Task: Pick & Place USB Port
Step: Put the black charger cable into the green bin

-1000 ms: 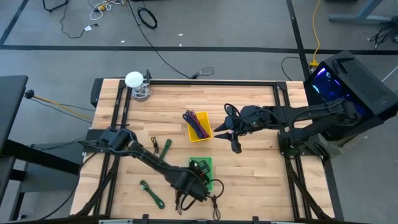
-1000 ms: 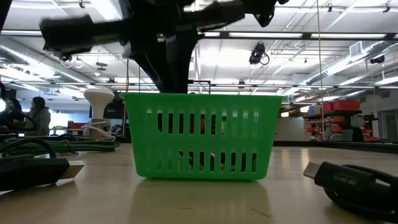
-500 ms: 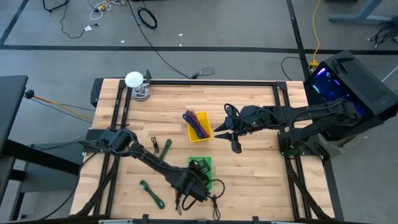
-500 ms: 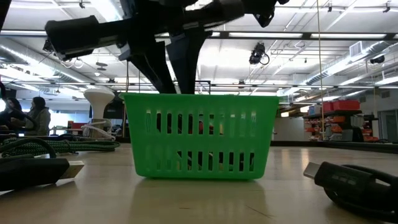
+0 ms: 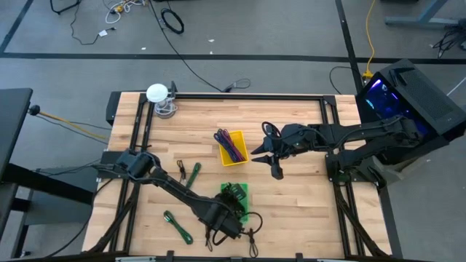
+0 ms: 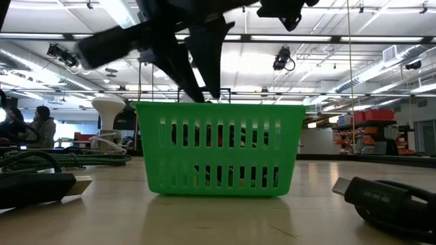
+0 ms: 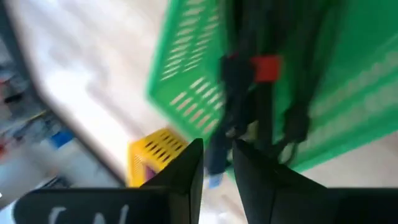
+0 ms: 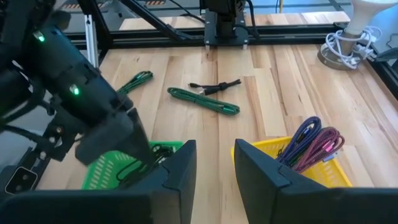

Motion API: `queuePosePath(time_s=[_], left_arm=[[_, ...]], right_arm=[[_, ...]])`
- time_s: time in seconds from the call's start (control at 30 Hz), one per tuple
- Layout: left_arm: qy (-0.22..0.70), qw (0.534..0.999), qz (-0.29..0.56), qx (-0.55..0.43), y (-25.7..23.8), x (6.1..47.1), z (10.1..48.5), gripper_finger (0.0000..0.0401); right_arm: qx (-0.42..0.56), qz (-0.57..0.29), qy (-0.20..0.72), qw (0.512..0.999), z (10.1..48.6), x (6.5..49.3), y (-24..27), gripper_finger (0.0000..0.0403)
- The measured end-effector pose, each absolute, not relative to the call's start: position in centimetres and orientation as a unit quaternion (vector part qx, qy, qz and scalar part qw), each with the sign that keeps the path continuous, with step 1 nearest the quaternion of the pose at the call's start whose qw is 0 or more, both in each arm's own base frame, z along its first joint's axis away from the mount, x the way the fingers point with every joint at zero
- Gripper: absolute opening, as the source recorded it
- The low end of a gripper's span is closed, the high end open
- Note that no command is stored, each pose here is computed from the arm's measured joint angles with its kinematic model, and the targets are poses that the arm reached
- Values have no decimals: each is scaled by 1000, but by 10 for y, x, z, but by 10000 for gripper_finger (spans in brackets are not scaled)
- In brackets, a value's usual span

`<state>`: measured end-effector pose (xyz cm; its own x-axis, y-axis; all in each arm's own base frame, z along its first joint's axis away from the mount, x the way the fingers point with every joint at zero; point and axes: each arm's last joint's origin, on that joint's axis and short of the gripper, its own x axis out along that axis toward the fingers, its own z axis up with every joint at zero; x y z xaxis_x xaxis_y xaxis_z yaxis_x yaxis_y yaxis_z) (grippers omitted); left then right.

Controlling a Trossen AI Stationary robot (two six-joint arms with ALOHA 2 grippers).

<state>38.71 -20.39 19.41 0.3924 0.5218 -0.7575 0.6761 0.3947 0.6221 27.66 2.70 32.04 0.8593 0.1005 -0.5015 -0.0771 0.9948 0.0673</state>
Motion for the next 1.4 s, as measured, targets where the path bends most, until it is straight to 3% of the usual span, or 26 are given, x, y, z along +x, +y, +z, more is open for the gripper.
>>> queuePosePath(time_s=[0.17, 0.37, 0.67, 1.03, 1.4], left_arm=[[562, 625, 7, 542, -191, 378, 211, 91], [627, 679, 54, 378, -163, 361, 243, 88], [638, 710, 223, 197, -110, 316, 279, 87], [576, 698, 415, -94, -68, 227, 248, 87], [454, 715, 426, -319, -78, 205, 202, 87]], right_arm=[[23, 45, 266, 963, 320, 276, 27, 111], [24, 44, 265, 963, 320, 276, 27, 111], [26, 44, 270, 961, 319, 276, 27, 111], [20, 44, 280, 959, 317, 275, 27, 111], [15, 45, 285, 957, 316, 274, 27, 111]])
